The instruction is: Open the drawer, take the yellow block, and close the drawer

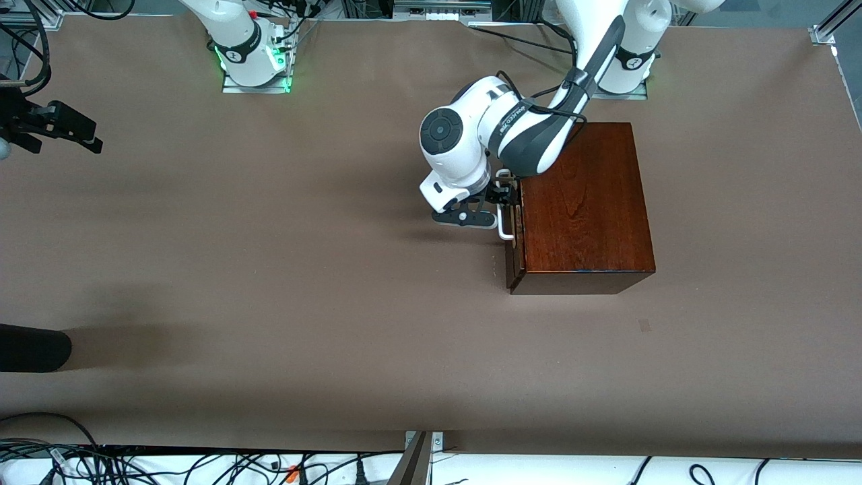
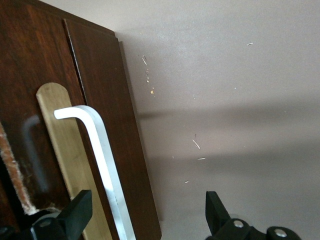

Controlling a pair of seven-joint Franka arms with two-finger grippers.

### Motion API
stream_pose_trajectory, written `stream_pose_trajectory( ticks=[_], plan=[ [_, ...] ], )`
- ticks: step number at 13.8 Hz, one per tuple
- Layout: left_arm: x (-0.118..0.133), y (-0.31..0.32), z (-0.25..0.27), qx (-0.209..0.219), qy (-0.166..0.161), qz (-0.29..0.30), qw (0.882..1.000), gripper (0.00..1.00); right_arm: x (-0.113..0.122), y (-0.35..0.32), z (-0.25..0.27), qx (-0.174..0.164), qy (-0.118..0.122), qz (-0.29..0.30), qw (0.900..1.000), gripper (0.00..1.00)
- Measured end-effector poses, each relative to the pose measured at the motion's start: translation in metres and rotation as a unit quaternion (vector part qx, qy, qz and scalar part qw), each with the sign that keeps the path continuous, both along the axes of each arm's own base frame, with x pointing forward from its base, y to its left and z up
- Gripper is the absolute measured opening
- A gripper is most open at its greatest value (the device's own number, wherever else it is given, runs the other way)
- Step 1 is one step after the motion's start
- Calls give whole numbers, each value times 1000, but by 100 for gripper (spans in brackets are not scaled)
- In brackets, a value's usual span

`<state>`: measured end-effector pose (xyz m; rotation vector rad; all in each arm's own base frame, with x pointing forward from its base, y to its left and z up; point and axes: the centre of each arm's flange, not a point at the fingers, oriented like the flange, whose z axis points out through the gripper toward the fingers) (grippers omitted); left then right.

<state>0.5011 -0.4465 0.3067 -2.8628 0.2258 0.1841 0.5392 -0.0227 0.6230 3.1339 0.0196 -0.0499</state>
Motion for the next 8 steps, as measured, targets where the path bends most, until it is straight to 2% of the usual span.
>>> stream_pose_trajectory(
  ticks=[8],
  plan=[
    [-1, -1, -20, -4, -3, 3, 1000, 100, 0, 0, 0, 0, 0, 0, 1000, 100]
  ],
)
